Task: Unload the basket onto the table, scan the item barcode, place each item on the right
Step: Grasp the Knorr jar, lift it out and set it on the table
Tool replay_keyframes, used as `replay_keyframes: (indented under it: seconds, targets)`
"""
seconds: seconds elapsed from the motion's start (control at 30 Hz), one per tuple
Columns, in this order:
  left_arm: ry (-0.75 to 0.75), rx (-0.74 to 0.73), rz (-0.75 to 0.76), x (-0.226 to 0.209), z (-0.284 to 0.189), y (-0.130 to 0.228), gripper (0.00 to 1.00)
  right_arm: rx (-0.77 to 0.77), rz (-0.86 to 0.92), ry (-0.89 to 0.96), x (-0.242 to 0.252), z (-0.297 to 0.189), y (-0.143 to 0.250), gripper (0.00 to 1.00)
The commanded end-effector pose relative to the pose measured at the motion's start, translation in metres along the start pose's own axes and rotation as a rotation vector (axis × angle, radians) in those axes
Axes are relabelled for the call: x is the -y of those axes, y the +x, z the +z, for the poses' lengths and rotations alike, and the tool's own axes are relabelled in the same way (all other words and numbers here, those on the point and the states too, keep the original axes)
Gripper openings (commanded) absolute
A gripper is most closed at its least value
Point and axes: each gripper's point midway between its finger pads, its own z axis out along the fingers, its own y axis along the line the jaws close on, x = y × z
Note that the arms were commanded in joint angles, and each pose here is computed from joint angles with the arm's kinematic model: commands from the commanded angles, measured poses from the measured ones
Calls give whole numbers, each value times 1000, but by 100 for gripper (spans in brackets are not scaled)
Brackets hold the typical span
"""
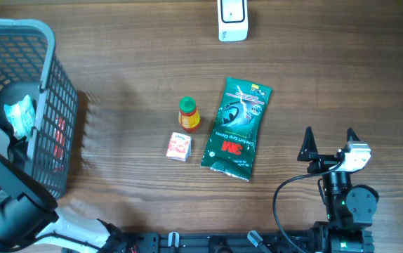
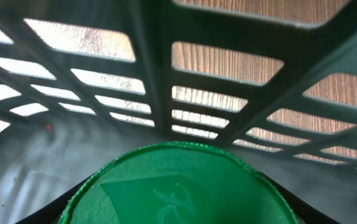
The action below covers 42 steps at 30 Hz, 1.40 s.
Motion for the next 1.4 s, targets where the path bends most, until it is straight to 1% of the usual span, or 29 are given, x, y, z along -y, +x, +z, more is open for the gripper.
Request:
replay_keyframes:
  seconds: [0.0,0.1,0.17,0.3,0.37,0.4,0.43,0.47,0.57,0.63,0.67,0.73,0.77,0.8,0.9,0.97,1.0,1.07,1.13,1.2,1.23,1.37]
  targets:
    - [80,22,-29,9,-35,-20,63,0,-9,-7,-2,0,0,100]
    - [168,26,-62,15,-68,-37,64,0,-9,-7,-2,0,0,100]
    - [265,15,-91,20,-97,-48,64,0,-9,-7,-2,0,0,100]
    - [611,-45,-138,37,-185,-63,64,0,-9,-7,-2,0,0,100]
    - [858,-64,-135,39,-254,-69,64,0,-9,-7,-2,0,0,100]
    - [939,-63,-128,37,-278,-70,64,0,-8,-7,-2,0,0,100]
    - [1020,-62,-119,33,-304,-69,64,0,-8,-7,-2,0,0,100]
    - [1138,-65,-95,25,-342,-64,64,0,-9,-7,-2,0,0,100]
    - [1398,-84,14,3,-427,-36,64,0,-9,-7,-2,0,0,100]
    - [1459,-117,113,-8,-449,-10,64,0,-9,-7,-2,0,0,100]
    - [1457,-153,177,-12,-452,9,64,0,-8,-7,-2,0,0,100]
    - [1335,-247,275,-20,-433,48,63,0,-9,-7,-2,0,0,100]
    - [1286,-262,304,-22,-424,58,63,0,-9,-7,-2,0,0,100]
    - [1176,-283,369,-24,-404,80,63,0,-8,-7,-2,0,0,100]
    - [1028,-295,480,-20,-376,118,62,0,-9,-7,-2,0,0,100]
    - [937,-303,574,-13,-359,150,58,0,-9,-7,-2,0,0,100]
    - [892,-304,599,-11,-351,164,56,0,-8,-7,-2,0,0,100]
    - [780,-277,630,-4,-331,191,55,0,-8,-7,-2,0,0,100]
    - [664,-200,671,8,-308,222,56,0,-9,-7,-2,0,0,100]
    - [631,-190,729,20,-297,253,57,0,-9,-7,-2,0,0,100]
    - [613,-200,731,26,-291,270,57,0,-8,-7,-2,0,0,100]
    - [561,-237,673,37,-270,322,56,0,-9,-7,-2,0,0,99]
